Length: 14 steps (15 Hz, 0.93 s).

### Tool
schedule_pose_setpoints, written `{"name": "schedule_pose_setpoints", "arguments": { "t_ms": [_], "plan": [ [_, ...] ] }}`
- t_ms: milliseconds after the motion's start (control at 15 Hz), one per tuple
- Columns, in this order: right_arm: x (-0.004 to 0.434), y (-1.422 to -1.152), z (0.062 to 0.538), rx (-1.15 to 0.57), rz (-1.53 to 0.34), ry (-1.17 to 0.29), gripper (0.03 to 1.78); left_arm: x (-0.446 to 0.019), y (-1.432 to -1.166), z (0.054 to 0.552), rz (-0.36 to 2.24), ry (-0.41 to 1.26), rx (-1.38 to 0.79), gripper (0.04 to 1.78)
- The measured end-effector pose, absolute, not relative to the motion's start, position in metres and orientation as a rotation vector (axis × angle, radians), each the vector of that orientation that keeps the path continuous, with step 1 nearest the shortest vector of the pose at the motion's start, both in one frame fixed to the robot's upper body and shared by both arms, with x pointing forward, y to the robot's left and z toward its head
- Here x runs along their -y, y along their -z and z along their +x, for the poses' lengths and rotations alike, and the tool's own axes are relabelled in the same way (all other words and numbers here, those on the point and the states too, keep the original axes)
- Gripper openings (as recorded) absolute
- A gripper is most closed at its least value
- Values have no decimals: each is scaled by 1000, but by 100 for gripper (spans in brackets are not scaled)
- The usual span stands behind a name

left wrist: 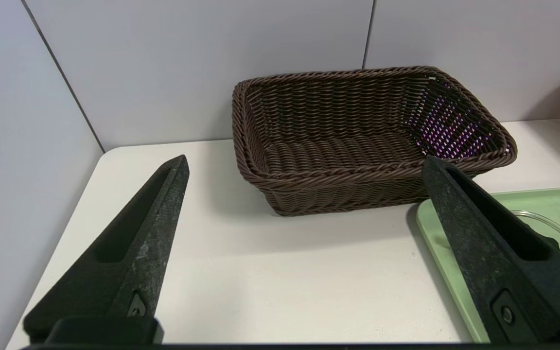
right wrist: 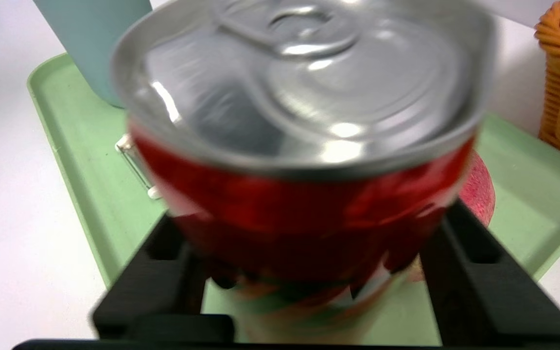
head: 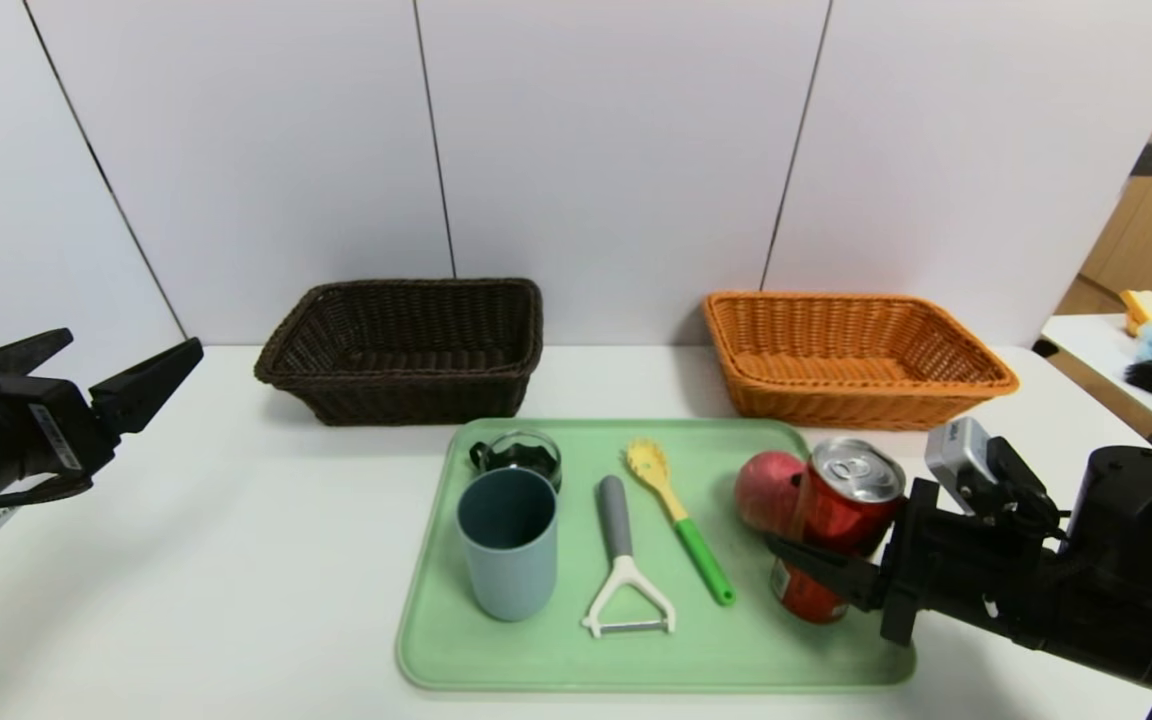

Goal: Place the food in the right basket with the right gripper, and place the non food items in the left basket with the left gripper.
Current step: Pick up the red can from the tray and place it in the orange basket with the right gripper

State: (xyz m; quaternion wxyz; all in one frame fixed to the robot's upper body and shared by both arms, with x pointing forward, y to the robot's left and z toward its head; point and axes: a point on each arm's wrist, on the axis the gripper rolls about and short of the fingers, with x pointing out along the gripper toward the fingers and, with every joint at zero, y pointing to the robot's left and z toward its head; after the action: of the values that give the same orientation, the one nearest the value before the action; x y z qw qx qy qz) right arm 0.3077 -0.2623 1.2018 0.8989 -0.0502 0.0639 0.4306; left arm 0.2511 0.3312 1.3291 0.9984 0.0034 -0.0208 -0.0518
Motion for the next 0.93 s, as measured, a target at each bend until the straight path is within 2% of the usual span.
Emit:
{"name": "schedule_pose_setpoints", "arguments": {
  "t_ms": [67,133,533,933],
  "plan": [
    [263,-1200,306,-141,-102,-893,102,-331,-1329,251,7,104,43,169],
    [263,-1199,305,-149,-100,-893,98,-331,-1330,250,6,104,45,169],
    [257,-1206,293,-159,-42,-924,95,-331,-1327,246,3,104,40,169],
    [256,-1255,300,-5,20,-856,92,-331,-1324,244,-1,103,36,169]
  ]
}}
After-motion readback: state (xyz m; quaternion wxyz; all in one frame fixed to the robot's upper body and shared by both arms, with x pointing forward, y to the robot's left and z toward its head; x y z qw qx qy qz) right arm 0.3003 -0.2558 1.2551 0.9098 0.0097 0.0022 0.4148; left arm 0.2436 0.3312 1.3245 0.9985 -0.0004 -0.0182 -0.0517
